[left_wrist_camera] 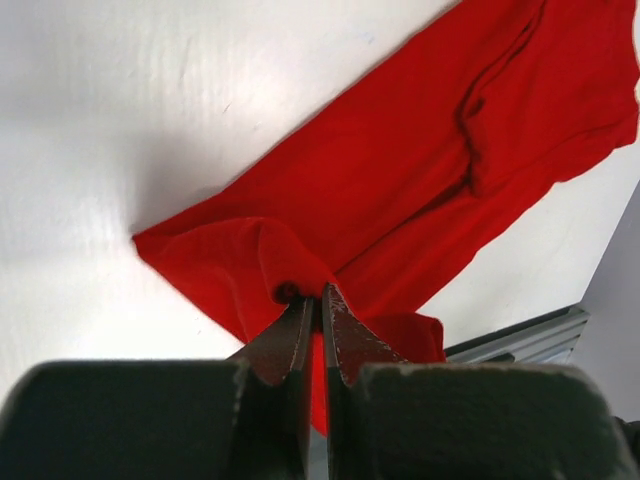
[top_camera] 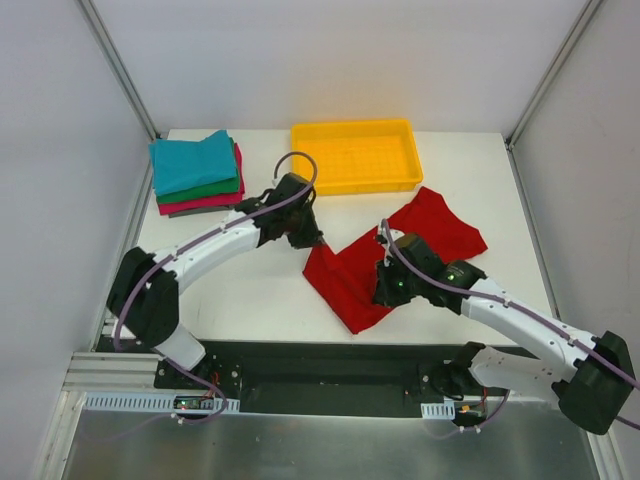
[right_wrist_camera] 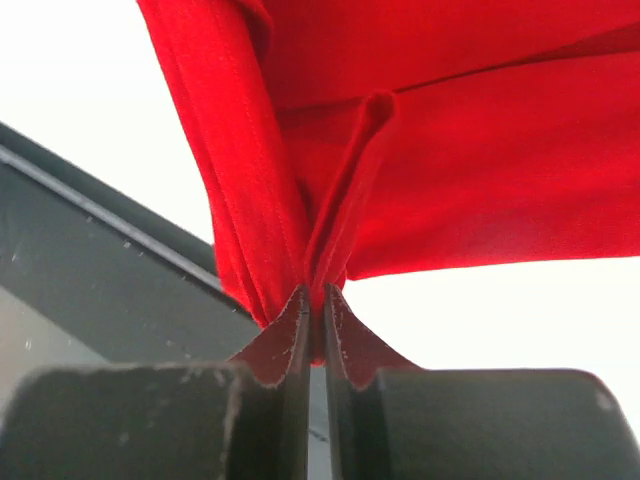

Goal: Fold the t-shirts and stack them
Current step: Fold the folded rectangular tshirt in 1/3 of the way

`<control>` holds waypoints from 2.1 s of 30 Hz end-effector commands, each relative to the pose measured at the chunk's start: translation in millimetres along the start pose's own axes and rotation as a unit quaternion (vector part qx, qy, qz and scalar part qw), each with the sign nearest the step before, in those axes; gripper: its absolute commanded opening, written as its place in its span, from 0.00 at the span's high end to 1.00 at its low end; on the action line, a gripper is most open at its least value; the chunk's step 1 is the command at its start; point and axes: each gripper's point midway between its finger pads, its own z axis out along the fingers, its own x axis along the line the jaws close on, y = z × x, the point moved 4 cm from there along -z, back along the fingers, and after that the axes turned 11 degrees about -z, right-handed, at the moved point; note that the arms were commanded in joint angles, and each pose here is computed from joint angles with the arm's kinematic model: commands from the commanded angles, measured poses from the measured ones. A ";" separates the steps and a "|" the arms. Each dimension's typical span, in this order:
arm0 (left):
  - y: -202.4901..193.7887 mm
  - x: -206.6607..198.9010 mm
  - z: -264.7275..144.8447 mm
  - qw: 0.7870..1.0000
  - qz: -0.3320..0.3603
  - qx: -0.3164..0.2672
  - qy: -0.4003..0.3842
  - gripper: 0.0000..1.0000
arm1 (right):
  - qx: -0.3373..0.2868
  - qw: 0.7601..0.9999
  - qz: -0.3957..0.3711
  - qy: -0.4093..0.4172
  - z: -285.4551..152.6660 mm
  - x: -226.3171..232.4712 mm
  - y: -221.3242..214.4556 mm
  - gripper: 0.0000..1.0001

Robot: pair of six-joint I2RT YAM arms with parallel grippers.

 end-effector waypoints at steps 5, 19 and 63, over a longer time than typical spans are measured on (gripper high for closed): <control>23.9 -56.8 33.7 0.999 0.035 -0.005 -0.030 1.00 | 0.001 0.995 0.019 -0.097 -8.5 -56.8 7.0 0.99; 33.6 -87.0 79.1 0.998 0.054 0.016 -0.039 1.00 | -0.011 0.985 0.027 -0.173 -14.0 -119.3 11.6 0.97; -27.2 11.0 73.3 0.986 0.110 0.128 -0.003 0.01 | 0.066 0.989 0.109 -0.070 47.3 -130.9 -6.8 0.04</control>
